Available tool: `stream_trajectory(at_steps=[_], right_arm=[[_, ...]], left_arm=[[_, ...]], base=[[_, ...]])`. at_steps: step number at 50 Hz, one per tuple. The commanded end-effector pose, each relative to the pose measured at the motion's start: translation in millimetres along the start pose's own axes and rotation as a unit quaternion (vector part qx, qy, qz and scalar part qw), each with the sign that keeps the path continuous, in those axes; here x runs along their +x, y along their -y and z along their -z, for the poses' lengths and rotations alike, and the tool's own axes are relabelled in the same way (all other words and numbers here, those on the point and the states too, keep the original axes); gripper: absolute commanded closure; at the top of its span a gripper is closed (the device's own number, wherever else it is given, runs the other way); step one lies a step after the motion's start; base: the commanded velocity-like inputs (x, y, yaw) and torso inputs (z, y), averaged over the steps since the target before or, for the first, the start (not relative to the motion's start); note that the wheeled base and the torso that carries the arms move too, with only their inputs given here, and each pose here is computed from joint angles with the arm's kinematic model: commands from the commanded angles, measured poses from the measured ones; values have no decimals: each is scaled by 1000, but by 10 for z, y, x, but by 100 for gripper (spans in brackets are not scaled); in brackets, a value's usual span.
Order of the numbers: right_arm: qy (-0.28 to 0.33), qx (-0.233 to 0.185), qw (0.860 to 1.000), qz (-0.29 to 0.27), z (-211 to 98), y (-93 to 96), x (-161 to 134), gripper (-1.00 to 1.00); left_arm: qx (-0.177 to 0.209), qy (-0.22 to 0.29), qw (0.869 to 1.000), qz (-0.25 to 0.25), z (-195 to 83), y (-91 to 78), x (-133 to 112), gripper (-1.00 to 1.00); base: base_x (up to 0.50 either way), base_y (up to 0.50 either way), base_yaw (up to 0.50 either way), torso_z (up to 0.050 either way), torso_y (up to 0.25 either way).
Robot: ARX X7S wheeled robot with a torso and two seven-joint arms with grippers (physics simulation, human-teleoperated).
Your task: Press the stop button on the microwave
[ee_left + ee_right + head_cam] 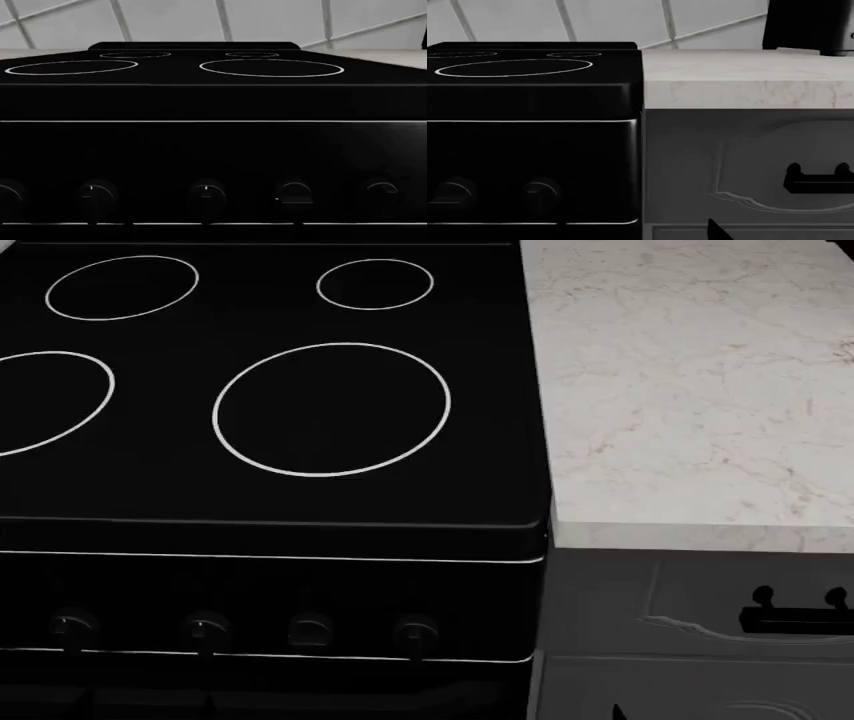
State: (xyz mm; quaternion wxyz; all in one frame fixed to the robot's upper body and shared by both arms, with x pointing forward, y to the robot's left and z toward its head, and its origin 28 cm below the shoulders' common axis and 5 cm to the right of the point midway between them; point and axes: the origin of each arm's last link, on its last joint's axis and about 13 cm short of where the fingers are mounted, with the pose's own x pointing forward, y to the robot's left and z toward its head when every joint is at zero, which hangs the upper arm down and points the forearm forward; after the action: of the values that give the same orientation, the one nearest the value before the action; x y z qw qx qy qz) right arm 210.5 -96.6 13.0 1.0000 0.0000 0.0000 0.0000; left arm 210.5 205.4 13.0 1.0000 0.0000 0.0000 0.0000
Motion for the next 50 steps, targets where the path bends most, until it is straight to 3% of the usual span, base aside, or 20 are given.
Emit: stream_trajectory(at_steps=[1, 5, 12, 17, 21, 22, 24, 27, 29, 30, 32, 33, 34, 35, 36, 42, 45, 50], right_arm=[[0, 0, 1000, 0, -14, -4, -6, -100], [8, -17, 1000, 8, -20, -24, 12, -100], [6, -11, 1000, 4, -30, -44, 0, -100], [21, -16, 1000, 8, -197, -51, 24, -100], [52, -16, 998, 4, -449, -70, 62, -100], [62, -21, 998, 6, -505, -74, 72, -100], [78, -20, 997, 7, -621, -72, 85, -100], [98, -22, 995, 9, -775, -66, 102, -100], [106, -26, 994, 10, -831, -75, 117, -100], [112, -29, 993, 9, -872, -76, 123, -100], [126, -28, 992, 15, -964, -66, 135, -100], [135, -33, 990, 18, -998, -67, 136, -100], [138, -34, 990, 18, -1024, -70, 137, -100], [139, -35, 990, 15, -1057, -74, 142, -100], [140, -34, 989, 13, -1088, -77, 140, -100], [178, -41, 983, 12, -1340, -102, 110, -100], [180, -34, 983, -4, -1467, -107, 101, -100], [210, -40, 977, -1, -1696, -95, 104, -100]], left_arm=[[0, 0, 1000, 0, -14, -1, -8, -100], [2, -4, 1000, -1, 31, -8, -3, -100], [4, -1, 1000, -5, 26, -26, -35, -100], [6, -23, 1000, -12, 111, -65, -56, -100], [20, -71, 996, -55, 371, -246, -122, -100], [46, -82, 993, -73, 450, -311, -141, -100], [35, -106, 989, -92, 582, -430, -187, -100], [52, -136, 980, -135, 771, -592, -272, -100], [26, -166, 976, -139, 934, -663, -339, -100], [48, -180, 971, -152, 1027, -715, -387, -100], [47, -200, 963, -175, 1186, -820, -451, -100], [28, -189, 965, -181, 1211, -873, -404, -100], [36, -226, 954, -194, 1315, -902, -548, -100], [2, -261, 944, -200, 1370, -922, -651, -100], [7, -271, 941, -204, 1387, -937, -701, -100], [-14, -361, 901, -241, 1514, -977, -1072, -100], [-65, -390, 884, -249, 1555, -974, -1208, -100], [-56, -417, 867, -266, 1587, -979, -1367, -100]], base=[[0, 0, 0, 0, 0], [0, 0, 0, 0, 0], [0, 0, 0, 0, 0], [0, 0, 0, 0, 0], [0, 0, 0, 0, 0], [0, 0, 0, 0, 0], [0, 0, 0, 0, 0], [0, 0, 0, 0, 0], [0, 0, 0, 0, 0], [0, 0, 0, 0, 0], [0, 0, 0, 0, 0], [0, 0, 0, 0, 0], [0, 0, 0, 0, 0], [0, 0, 0, 0, 0], [0, 0, 0, 0, 0], [0, 0, 0, 0, 0], [0, 0, 0, 0, 0], [0, 0, 0, 0, 0]])
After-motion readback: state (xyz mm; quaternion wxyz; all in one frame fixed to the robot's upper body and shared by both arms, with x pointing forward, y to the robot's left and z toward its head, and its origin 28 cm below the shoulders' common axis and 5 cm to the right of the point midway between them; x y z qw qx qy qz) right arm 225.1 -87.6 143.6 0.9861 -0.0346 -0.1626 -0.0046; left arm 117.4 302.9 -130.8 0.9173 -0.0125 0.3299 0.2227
